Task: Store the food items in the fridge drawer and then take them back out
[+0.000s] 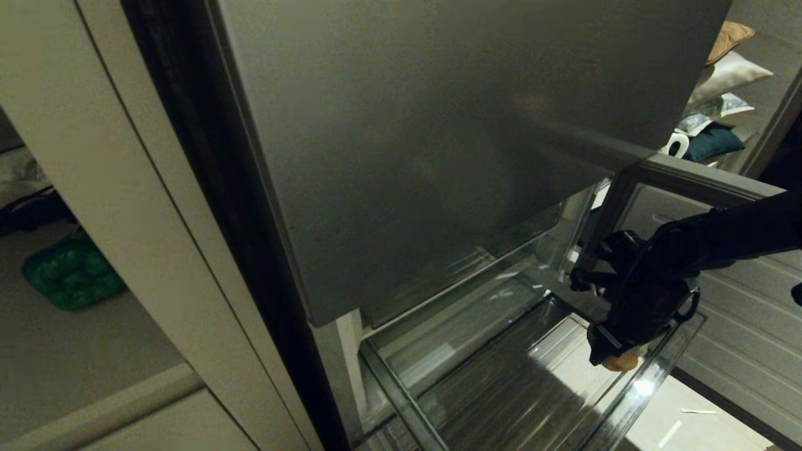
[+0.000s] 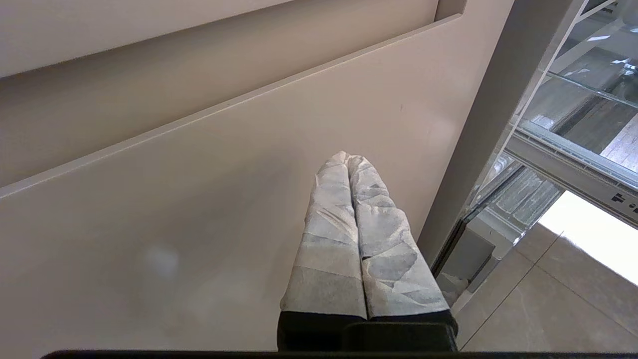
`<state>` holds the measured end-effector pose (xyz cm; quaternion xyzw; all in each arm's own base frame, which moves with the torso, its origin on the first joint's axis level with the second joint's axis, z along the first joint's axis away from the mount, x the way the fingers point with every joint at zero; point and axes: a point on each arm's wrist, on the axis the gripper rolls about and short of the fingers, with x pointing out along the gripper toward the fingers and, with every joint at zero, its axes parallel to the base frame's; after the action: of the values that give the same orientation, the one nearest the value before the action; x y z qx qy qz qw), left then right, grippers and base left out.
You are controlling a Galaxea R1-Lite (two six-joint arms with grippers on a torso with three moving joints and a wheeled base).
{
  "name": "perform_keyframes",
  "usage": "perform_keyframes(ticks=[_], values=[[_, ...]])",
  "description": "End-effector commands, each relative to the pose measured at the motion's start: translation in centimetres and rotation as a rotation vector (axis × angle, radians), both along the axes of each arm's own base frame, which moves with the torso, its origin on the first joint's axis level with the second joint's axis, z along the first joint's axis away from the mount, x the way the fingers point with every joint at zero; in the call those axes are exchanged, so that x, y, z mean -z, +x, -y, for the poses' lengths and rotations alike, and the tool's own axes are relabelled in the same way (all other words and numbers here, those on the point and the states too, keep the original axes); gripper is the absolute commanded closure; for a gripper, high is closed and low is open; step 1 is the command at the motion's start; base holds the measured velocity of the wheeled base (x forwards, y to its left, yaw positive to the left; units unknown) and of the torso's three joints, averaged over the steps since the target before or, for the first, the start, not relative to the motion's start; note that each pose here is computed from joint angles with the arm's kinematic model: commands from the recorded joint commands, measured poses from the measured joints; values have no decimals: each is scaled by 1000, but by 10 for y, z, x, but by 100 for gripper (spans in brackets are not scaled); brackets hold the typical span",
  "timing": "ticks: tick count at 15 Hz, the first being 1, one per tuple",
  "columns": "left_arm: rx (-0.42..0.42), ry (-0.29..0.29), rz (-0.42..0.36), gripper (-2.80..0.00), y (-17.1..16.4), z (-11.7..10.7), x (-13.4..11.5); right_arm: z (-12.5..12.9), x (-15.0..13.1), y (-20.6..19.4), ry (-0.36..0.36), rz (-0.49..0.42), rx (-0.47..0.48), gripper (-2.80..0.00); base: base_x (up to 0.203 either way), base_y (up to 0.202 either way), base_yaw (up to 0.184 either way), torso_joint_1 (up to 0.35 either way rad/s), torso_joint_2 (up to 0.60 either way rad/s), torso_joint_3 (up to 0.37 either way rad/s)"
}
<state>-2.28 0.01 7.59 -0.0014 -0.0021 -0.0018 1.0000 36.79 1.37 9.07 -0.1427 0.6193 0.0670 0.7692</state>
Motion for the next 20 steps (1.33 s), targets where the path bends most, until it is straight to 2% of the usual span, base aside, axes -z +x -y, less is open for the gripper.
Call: perform_keyframes(ticks=[1,7,14,20], values=[[-1,0,-1,0,0,0,0,0,-1,1,-2,1,-2,0,0,0,0,0,0,0],[-1,0,-1,0,0,0,0,0,-6,2,-1,23,-4,0,0,0,0,0,0,0],[-1,0,-1,0,0,0,0,-2,-31,7,3,115,-8,0,0,0,0,0,0,0],[-1,0,-1,0,0,0,0,-16,-44,7,-4,160,-45,0,0,0,0,0,0,0]])
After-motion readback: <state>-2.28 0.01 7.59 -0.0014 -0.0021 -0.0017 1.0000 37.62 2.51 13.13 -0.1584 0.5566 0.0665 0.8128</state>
